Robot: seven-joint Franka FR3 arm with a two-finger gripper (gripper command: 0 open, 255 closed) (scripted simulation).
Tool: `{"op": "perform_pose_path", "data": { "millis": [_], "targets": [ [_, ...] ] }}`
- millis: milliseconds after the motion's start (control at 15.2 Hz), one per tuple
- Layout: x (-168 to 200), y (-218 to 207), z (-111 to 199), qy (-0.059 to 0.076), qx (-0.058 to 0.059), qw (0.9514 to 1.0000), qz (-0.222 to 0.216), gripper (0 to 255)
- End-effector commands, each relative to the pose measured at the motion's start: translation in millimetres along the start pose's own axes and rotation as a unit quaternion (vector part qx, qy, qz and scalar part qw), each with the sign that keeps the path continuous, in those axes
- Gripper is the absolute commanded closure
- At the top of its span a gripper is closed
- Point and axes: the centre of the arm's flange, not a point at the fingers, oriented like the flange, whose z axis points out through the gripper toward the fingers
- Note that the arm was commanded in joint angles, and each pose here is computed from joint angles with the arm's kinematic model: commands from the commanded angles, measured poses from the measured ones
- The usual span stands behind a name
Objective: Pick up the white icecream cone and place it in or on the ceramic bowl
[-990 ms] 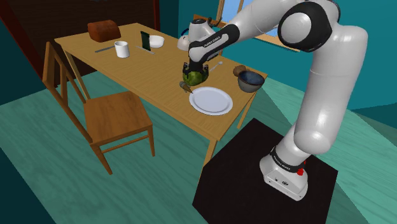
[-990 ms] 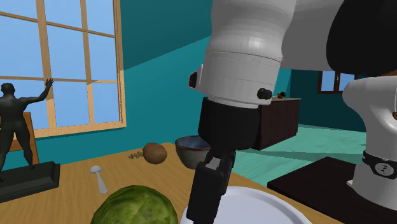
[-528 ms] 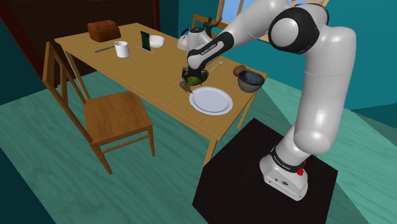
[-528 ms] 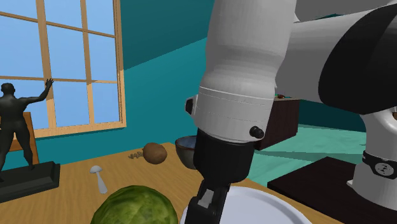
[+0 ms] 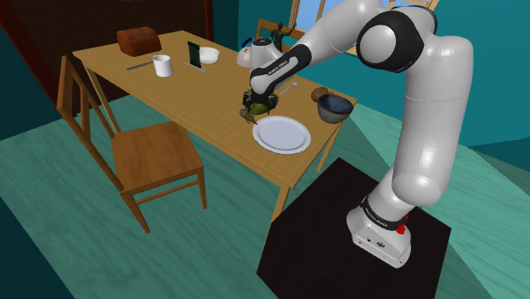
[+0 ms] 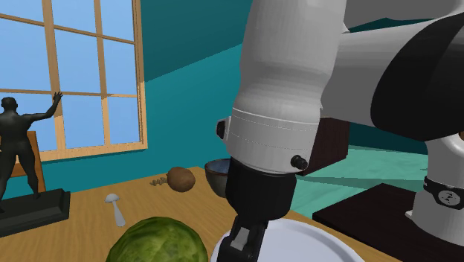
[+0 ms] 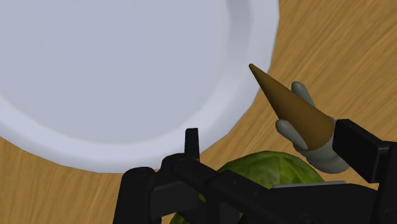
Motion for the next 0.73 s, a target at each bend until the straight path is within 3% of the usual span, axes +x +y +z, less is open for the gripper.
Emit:
{"op": "perform_pose_path", "data": {
  "millis": [0,594,660],
  "targets": [
    [0.0,0.0,0.0,0.000,0.000,1.0000,0.000,255],
    [0.0,0.0,0.0,0.000,0.000,1.0000,0.000,255],
    [0.0,0.0,0.0,0.000,0.000,1.0000,0.000,0]
  ]
}}
